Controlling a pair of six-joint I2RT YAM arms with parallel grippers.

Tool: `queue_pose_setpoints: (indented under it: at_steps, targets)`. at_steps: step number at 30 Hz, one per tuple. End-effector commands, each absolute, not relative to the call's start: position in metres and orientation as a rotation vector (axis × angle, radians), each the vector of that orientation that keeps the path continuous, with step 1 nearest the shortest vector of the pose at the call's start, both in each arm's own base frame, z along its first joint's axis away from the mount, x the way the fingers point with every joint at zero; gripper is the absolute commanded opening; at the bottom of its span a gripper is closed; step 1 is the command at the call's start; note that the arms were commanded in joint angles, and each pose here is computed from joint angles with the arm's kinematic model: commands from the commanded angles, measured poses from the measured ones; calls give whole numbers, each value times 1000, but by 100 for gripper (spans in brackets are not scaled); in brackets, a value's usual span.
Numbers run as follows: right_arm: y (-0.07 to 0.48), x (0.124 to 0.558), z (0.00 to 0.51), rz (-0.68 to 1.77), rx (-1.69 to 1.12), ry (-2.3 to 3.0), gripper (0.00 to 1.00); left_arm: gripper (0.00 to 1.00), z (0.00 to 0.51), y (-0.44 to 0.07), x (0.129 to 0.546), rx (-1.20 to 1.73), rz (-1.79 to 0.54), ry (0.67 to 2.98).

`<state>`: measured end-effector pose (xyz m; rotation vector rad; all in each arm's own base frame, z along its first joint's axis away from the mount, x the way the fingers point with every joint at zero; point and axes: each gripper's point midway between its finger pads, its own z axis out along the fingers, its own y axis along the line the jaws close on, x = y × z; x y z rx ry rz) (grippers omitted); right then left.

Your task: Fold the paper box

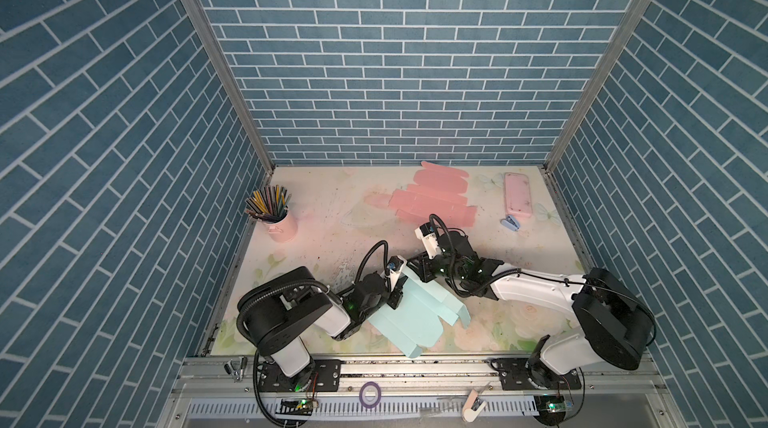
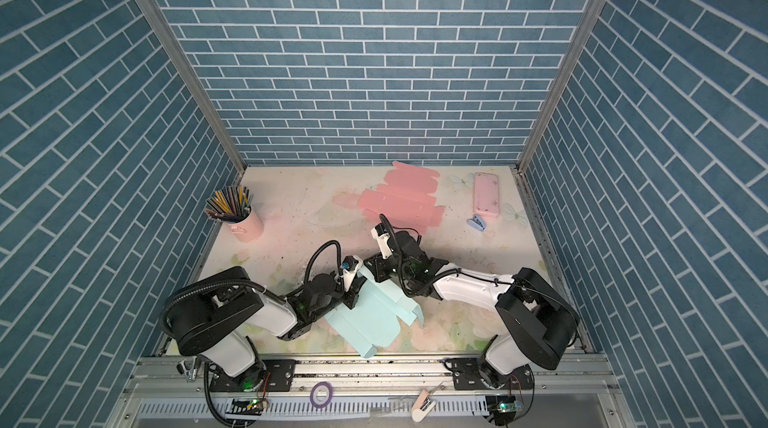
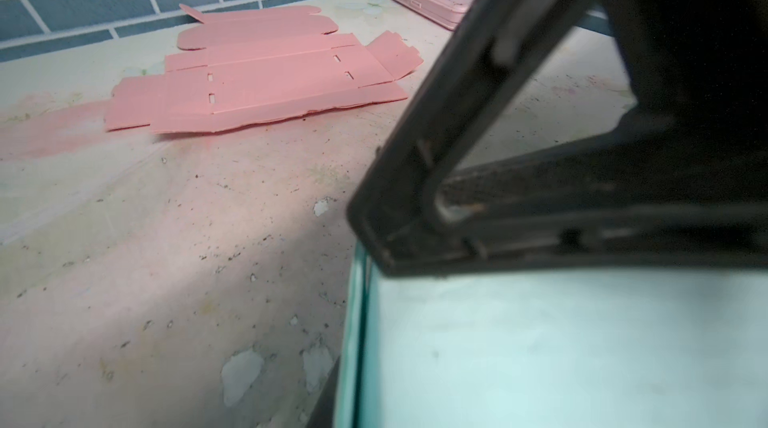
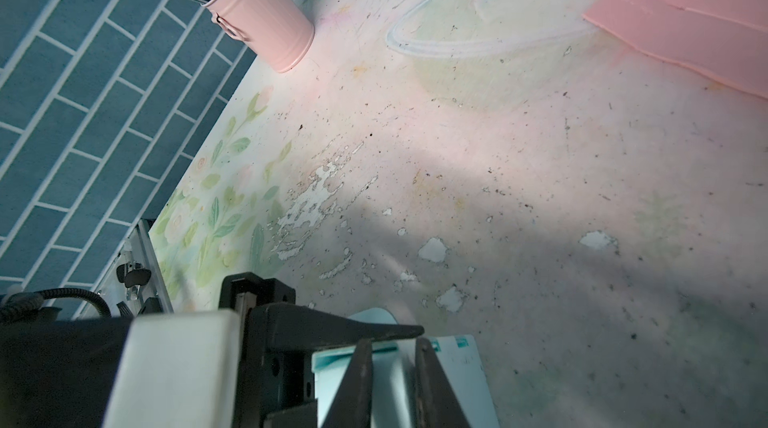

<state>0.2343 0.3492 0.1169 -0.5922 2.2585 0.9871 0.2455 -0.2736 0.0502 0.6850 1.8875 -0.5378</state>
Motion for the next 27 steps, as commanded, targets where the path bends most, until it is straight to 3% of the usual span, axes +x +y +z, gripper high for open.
queue_pose_setpoints:
  at_steps: [1, 17, 20, 27]
  targets:
    - [328, 218, 82, 860, -605, 2400, 19, 21, 48, -272, 247, 654, -528, 1897]
    - [331, 209, 78, 844, -578, 2395, 17, 19, 43, -291, 253, 692, -561, 1879]
    - [330, 210, 79, 839, -570, 2391, 17, 9, 42, -292, 254, 690, -557, 1879]
    - [328, 211, 81, 827, -530, 2375, 16, 3, 42, -291, 255, 682, -555, 1880]
